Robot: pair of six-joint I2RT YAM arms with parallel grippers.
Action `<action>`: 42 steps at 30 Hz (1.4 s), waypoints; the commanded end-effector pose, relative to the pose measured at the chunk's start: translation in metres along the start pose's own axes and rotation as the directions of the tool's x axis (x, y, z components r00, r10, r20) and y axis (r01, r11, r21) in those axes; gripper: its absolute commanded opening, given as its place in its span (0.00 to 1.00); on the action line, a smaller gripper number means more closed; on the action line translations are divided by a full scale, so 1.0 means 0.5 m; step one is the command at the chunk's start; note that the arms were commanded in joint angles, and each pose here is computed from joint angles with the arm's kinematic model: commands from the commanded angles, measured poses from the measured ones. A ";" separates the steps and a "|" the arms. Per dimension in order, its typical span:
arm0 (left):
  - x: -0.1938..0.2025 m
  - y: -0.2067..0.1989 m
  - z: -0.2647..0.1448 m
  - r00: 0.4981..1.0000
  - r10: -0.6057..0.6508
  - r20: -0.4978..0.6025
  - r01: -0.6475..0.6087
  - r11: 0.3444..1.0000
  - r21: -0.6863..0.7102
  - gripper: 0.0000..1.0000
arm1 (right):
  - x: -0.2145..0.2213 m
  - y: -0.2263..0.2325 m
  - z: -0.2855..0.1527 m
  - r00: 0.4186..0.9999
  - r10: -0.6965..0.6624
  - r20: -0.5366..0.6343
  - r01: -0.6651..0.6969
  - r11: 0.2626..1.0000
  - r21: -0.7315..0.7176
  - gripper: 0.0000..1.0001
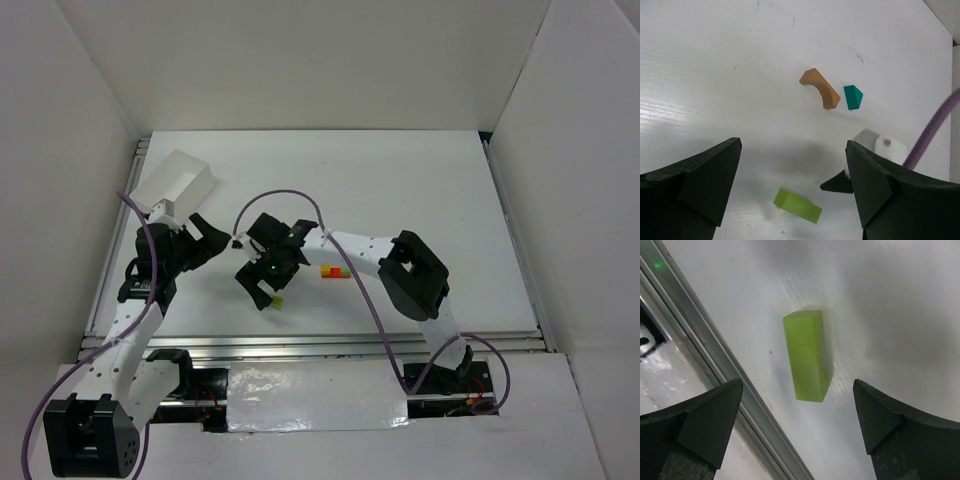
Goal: Build the wood block tower
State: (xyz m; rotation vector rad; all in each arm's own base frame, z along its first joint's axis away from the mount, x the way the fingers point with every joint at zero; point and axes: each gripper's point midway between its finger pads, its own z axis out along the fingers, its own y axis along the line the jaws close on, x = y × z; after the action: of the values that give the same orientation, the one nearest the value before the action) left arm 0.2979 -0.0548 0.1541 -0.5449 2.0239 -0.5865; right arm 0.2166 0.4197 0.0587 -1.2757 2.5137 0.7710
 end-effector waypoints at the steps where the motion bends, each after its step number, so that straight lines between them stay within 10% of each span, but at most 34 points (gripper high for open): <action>1: -0.015 -0.010 0.003 0.999 0.034 0.034 -0.035 0.999 0.022 0.99 | -0.035 0.001 -0.028 0.986 -0.139 0.096 0.123 0.980 0.156 1.00; 25: -0.024 0.017 0.002 0.996 0.063 0.067 -0.061 0.997 -0.043 0.99 | -0.031 0.026 0.048 0.974 -0.223 0.045 0.212 0.962 0.174 0.74; 38: -0.028 0.033 -0.002 0.994 0.068 0.084 -0.061 0.994 -0.085 0.99 | -0.050 0.030 0.025 0.964 -0.248 0.095 0.225 0.952 0.206 0.11; 42: -0.029 0.029 -0.004 0.993 0.075 0.088 -0.068 0.995 -0.074 0.99 | -0.072 0.008 -0.054 0.925 -0.360 0.124 0.311 0.902 0.300 0.05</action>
State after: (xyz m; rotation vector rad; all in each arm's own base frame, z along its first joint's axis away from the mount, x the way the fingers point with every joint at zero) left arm 0.3006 -0.0354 0.1519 -0.5729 2.0016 -0.4564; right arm 0.2146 0.4272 0.0326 -1.4393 2.3108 0.4332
